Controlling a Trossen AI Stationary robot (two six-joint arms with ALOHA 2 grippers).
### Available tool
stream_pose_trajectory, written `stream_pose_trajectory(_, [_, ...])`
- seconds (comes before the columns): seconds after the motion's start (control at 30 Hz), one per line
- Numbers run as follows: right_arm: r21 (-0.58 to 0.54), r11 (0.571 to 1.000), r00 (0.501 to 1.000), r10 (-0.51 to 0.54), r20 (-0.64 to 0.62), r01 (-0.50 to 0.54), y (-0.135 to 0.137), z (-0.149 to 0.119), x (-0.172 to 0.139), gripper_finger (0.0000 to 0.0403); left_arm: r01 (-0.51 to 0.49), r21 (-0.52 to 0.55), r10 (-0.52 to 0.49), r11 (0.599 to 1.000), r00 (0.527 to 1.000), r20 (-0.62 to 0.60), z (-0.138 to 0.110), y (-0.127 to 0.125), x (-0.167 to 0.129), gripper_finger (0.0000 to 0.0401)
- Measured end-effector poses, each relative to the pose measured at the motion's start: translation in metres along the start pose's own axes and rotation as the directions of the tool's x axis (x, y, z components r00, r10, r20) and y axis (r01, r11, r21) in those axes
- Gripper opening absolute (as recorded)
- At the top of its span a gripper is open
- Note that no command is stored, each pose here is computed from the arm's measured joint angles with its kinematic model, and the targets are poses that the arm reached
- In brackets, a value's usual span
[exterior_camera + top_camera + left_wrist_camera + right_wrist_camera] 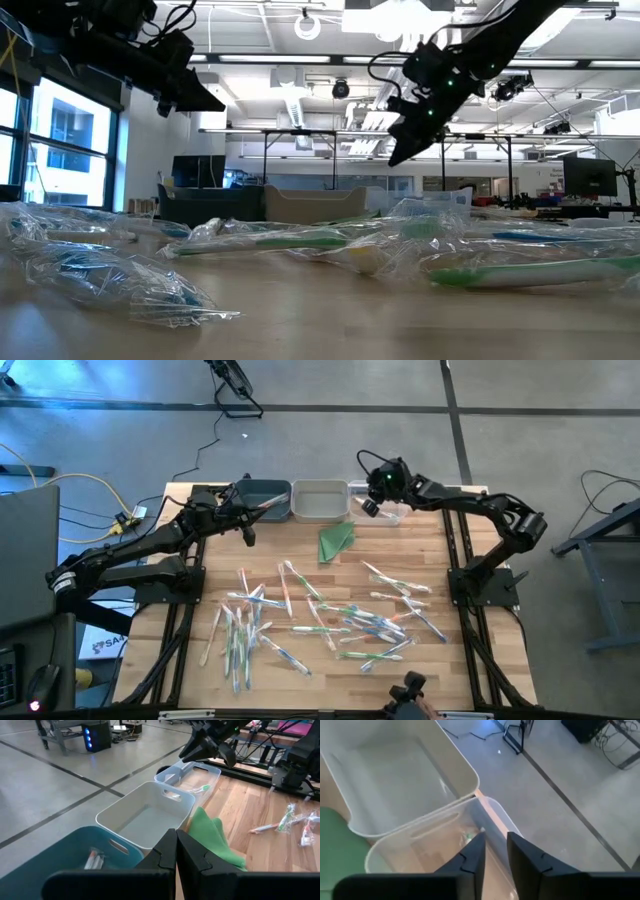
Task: Pick & Place Toothbrushes
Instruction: Put the green toothbrush into the transparent bin
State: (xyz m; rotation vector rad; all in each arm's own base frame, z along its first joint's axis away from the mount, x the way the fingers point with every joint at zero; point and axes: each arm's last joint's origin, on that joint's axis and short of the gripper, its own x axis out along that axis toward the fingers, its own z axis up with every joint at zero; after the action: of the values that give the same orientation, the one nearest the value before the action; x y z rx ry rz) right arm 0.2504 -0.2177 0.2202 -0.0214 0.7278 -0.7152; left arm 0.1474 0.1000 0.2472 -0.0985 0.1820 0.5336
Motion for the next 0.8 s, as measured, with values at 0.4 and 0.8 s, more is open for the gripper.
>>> stream_pose_trajectory(0.4, [-0.029,0.999,0.999,0.024,0.049,-0.022,0.016,0.007,-0.002,0.0039,0.001,0.0,-0.001,1.0,1.0,-0.001,0.0,0.0,0.0,0.0])
stream_pose_trajectory(0.8, [-0.028,0.999,0.995,0.032,0.089,-0.029,0.018,0.012,-0.003,0.0039,0.001,0.0,-0.001,1.0,1.0,-0.001,0.0,0.0,0.0,0.0])
